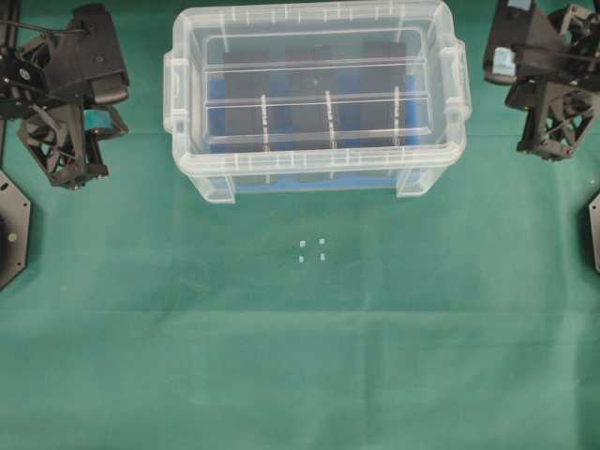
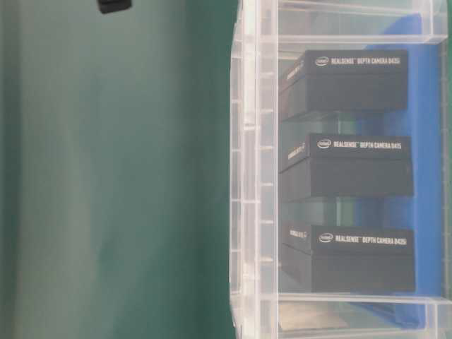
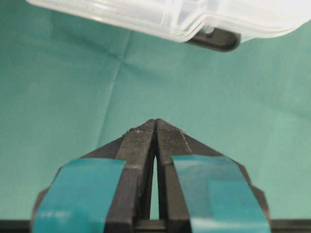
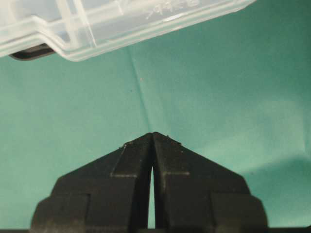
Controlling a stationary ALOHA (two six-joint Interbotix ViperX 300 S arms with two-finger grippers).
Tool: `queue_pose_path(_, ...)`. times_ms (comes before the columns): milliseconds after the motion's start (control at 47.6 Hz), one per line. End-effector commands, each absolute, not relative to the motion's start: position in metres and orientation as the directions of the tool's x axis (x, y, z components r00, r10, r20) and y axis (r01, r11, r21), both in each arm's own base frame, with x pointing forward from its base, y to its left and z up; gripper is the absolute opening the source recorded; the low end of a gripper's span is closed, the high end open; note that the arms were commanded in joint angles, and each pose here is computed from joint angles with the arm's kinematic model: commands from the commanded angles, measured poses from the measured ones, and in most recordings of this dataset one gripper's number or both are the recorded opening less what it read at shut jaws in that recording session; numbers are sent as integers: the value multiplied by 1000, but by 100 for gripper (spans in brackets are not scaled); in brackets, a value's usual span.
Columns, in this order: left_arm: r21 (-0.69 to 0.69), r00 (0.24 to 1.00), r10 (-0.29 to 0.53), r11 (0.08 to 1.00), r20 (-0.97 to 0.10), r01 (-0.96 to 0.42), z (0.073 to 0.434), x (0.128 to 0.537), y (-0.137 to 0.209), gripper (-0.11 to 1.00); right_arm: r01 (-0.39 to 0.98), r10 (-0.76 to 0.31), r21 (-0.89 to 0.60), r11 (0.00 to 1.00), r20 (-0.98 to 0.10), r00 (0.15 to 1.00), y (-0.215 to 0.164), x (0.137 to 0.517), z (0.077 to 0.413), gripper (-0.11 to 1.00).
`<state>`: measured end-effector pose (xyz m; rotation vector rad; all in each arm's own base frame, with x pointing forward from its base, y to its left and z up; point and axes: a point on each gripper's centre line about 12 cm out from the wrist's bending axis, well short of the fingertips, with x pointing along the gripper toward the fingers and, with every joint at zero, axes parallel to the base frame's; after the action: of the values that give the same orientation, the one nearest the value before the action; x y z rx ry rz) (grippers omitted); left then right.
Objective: Clamp the lid of the box with both arms, then lift and open it.
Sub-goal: 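Move both grippers inward above the left and right lid rims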
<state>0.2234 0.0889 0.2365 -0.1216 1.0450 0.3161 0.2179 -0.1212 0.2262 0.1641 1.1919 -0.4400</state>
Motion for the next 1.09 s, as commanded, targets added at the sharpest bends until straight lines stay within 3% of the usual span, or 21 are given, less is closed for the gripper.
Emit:
queue_pose_path(0,55,472,212,944,-856,-325,237,224,93,0,413,-255,-113,904,-917,307,-124,221,226,0)
queue_pose_path(547,65,451,220,940,-865,-335,229,227,101,0,389,-283,-151,909,-908,308,-129,221,221,0)
queue_pose_path(1072,153,379,206,974,-902,-164,227,218,103,0,201,-283,-229,953,-908,310,-129,222,222,0)
